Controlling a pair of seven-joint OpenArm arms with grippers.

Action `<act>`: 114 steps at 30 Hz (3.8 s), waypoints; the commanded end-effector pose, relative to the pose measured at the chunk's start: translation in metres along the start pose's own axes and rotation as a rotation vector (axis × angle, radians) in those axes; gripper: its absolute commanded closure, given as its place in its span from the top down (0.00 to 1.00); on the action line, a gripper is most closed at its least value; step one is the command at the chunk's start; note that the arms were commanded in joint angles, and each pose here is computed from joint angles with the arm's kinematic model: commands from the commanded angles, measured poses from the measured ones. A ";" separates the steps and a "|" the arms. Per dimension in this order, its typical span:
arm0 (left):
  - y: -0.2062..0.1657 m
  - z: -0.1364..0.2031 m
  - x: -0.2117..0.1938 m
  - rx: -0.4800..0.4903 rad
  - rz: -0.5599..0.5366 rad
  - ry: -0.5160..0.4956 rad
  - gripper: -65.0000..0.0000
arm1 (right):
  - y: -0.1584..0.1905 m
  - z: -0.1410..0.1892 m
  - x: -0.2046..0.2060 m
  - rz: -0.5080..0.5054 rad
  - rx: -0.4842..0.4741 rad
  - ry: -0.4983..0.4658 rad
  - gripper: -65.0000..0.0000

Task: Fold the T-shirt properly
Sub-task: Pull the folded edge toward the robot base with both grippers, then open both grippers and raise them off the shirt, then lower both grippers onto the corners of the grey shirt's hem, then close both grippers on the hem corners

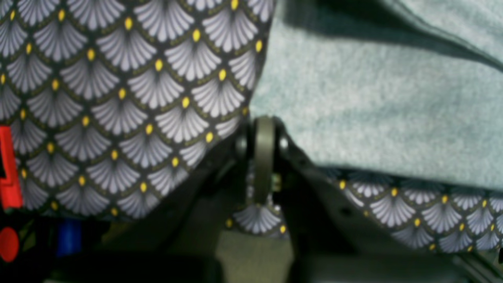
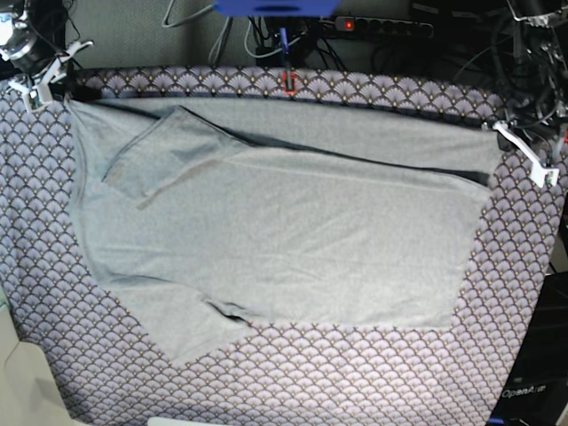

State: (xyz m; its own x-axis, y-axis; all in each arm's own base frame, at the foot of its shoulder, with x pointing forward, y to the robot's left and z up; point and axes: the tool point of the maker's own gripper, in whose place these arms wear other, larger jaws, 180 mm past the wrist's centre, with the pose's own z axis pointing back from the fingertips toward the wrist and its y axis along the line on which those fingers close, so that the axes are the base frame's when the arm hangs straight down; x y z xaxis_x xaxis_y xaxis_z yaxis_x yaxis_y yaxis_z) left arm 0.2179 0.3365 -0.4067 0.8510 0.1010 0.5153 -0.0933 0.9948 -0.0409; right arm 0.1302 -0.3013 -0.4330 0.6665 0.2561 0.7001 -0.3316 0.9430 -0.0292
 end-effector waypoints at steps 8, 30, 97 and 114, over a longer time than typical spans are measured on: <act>0.011 0.007 -0.003 0.032 -0.023 -0.001 0.00 | -0.005 0.012 -0.022 0.005 -0.006 0.071 0.00; 0.010 0.007 -0.004 0.030 -0.019 -0.003 0.30 | -0.004 0.001 -0.009 -0.014 -0.016 0.025 0.19; -0.106 -0.104 0.227 -0.100 -0.155 -0.322 0.71 | -0.126 -0.176 0.267 0.000 -0.173 -0.117 0.57; -0.112 -0.102 0.234 -0.114 -0.151 -0.366 0.71 | -0.085 -0.195 0.241 -0.021 -0.101 -0.164 0.17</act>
State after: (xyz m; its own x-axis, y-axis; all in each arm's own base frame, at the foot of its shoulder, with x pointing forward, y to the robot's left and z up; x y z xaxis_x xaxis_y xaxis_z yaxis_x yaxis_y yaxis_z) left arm 0.4612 0.2468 -0.3965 0.6723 -0.0416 0.7391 0.0943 0.9951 -0.0298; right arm 0.4348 -0.2665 -0.4234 0.5985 0.2029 0.7750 -0.2614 0.9639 -0.0504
